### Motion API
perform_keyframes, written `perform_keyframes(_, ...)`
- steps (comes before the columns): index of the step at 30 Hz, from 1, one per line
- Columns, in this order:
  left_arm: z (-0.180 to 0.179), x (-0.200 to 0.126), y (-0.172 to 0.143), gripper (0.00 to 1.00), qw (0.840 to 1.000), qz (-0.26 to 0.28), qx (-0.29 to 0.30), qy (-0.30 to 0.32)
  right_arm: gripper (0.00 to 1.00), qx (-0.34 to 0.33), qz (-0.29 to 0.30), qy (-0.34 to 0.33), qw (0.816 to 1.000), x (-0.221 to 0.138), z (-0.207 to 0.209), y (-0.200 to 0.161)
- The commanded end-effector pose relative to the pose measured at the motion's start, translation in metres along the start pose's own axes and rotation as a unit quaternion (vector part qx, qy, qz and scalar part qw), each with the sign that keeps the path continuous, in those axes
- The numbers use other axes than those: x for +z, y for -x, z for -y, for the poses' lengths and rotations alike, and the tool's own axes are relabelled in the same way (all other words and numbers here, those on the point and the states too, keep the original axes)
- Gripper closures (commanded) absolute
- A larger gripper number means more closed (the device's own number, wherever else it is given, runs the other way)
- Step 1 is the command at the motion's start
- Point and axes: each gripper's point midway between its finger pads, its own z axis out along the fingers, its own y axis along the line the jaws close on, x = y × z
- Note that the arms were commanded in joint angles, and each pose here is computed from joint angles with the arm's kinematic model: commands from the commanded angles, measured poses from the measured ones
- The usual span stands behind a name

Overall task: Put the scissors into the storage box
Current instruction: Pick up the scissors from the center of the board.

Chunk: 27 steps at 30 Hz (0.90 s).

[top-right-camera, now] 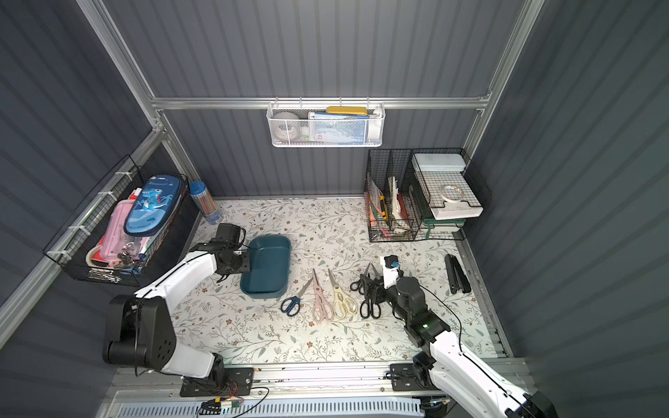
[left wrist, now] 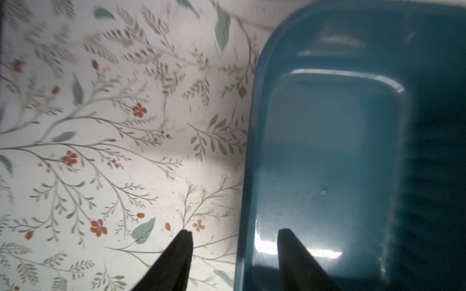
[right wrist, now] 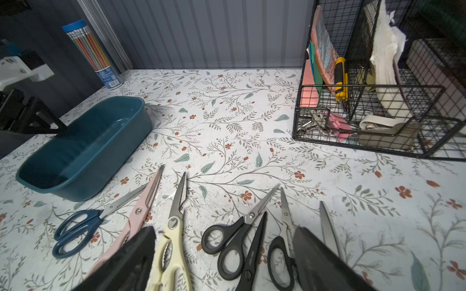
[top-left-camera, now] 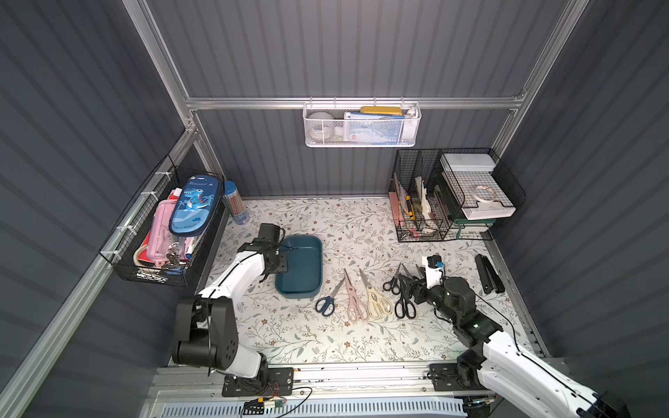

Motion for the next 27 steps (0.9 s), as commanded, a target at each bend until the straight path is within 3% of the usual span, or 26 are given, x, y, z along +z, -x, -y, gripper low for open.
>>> perform_keyframes(1, 0.015, -0.042, 0.009, 0.40, 0.999, 0.036, -0.005, -0.019, 0.10, 0.025, -0.036, 0.003, 0.999, -0.008, -0.003, -0.012)
perform_keyframes(2, 0.027, -0.051, 0.006, 0.28, 0.998, 0.041, 0.003, -0.038, 0.10, 0.030, -0.044, 0.004, 0.999, -0.010, -0.003, -0.018)
perform_keyframes(3, 0.039, -0.060, 0.002, 0.27, 0.997, 0.049, 0.012, -0.053, 0.09, 0.032, -0.049, 0.011, 0.998, -0.011, -0.006, -0.022)
perform_keyframes(5, 0.060, -0.076, -0.012, 0.28, 0.995, 0.056, 0.027, -0.073, 0.01, 0.026, -0.056, 0.020, 0.998, -0.016, -0.012, -0.023)
perform_keyframes(11, 0.122, -0.115, -0.060, 0.36, 0.979, 0.075, 0.055, -0.180, 0.01, -0.022, -0.059, 0.036, 0.997, -0.018, -0.033, -0.031)
perform_keyframes(15, 0.162, -0.110, -0.097, 0.37, 0.960, 0.056, 0.111, -0.249, 0.01, -0.058, -0.066, 0.041, 0.995, -0.012, -0.043, -0.034)
perform_keyframes(19, 0.176, -0.081, -0.125, 0.43, 0.963, 0.019, 0.158, -0.217, 0.02, -0.066, -0.079, 0.034, 0.994, -0.010, -0.045, -0.036)
perform_keyframes(21, 0.175, -0.066, -0.132, 0.55, 0.967, 0.006, 0.159, -0.196, 0.02, -0.067, -0.075, 0.031, 0.994, -0.011, -0.044, -0.035)
perform_keyframes(27, 0.169, -0.040, -0.152, 0.54, 0.973, -0.032, 0.147, -0.174, 0.01, -0.065, -0.058, 0.023, 0.996, -0.014, -0.040, -0.032)
